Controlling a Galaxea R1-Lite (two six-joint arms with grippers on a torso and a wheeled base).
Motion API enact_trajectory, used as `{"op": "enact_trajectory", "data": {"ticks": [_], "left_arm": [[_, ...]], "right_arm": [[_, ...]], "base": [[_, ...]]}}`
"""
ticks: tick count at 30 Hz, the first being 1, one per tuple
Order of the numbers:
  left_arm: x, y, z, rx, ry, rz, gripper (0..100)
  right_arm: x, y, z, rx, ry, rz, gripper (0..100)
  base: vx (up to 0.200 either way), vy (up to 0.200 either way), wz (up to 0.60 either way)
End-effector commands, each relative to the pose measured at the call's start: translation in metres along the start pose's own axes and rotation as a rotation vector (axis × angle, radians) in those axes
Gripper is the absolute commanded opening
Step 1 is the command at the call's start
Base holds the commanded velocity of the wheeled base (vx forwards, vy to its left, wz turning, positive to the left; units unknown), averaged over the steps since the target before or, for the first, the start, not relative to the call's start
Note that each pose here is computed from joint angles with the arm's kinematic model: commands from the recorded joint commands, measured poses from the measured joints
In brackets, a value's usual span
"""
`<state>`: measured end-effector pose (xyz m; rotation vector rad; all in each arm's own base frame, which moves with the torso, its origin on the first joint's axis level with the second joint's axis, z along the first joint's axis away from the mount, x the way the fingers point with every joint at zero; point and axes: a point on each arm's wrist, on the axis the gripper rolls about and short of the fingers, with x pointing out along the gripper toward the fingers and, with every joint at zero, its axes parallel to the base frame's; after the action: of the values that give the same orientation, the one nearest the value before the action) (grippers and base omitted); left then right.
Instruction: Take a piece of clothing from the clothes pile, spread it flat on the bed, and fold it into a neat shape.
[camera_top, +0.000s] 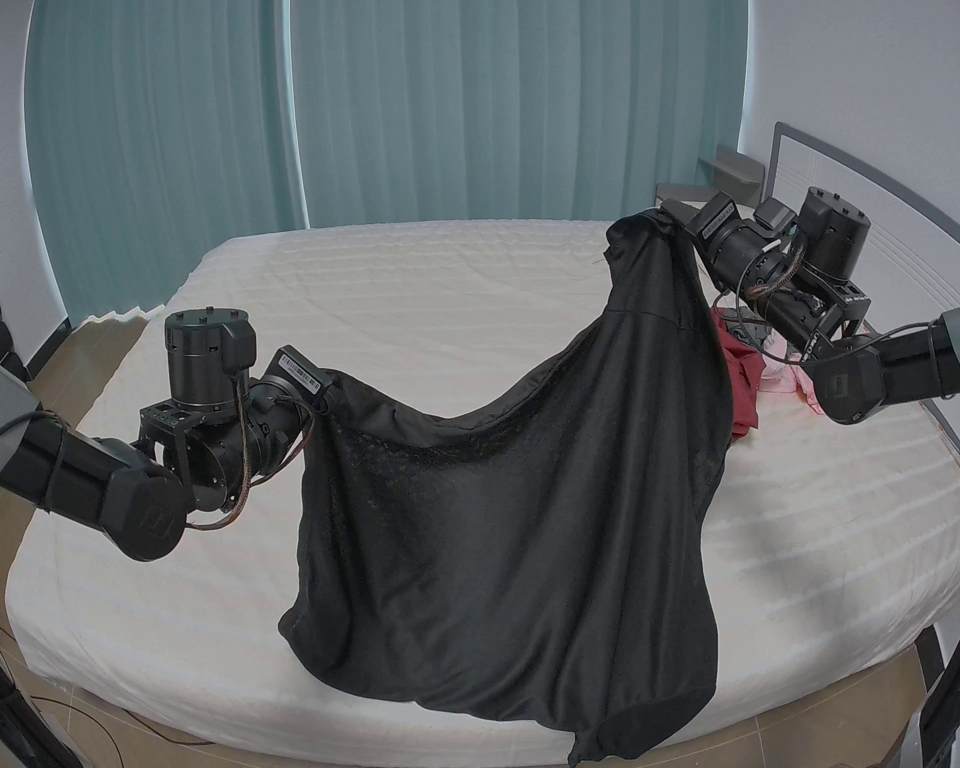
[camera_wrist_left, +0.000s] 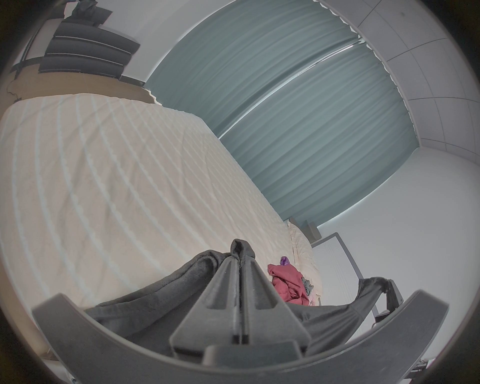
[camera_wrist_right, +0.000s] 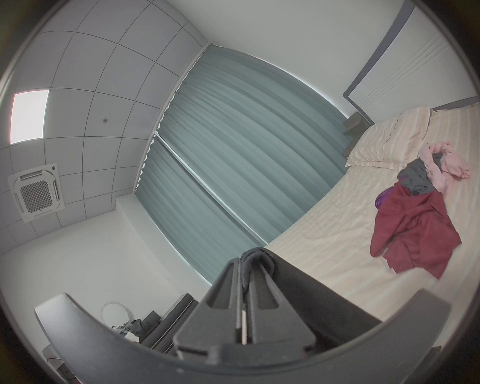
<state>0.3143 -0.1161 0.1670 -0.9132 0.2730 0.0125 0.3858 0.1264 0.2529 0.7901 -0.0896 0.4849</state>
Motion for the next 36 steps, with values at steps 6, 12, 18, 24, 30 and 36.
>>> {"op": "enact_trajectory", "data": {"ticks": [6, 12, 18, 24, 30, 36], "left_arm": [[0.006, 0.015, -0.002, -0.001, 0.007, 0.054, 0], [0.006, 0.023, -0.008, -0.018, 0.026, 0.085, 0], [0.012, 0.036, -0.012, -0.016, 0.039, 0.130, 0], [0.019, 0.045, -0.014, -0.017, 0.044, 0.158, 0], [0.023, 0.046, -0.016, -0.016, 0.046, 0.161, 0], [0.027, 0.046, -0.012, -0.033, 0.058, 0.140, 0]], "right_arm": [[0.023, -0.010, -0.013, -0.014, 0.029, -0.016, 0], [0.024, -0.024, -0.037, -0.012, 0.091, -0.059, 0], [0.027, -0.035, -0.051, -0.023, 0.115, -0.089, 0], [0.029, -0.042, -0.063, -0.023, 0.120, -0.124, 0], [0.034, -0.053, -0.074, -0.025, 0.120, -0.163, 0], [0.043, -0.059, -0.076, -0.029, 0.071, -0.193, 0]], "base": [[0.000, 0.000, 0.00], [0.000, 0.000, 0.00], [0.000, 0.000, 0.00], [0.000, 0.000, 0.00], [0.000, 0.000, 0.00], [0.000, 0.000, 0.00]]}}
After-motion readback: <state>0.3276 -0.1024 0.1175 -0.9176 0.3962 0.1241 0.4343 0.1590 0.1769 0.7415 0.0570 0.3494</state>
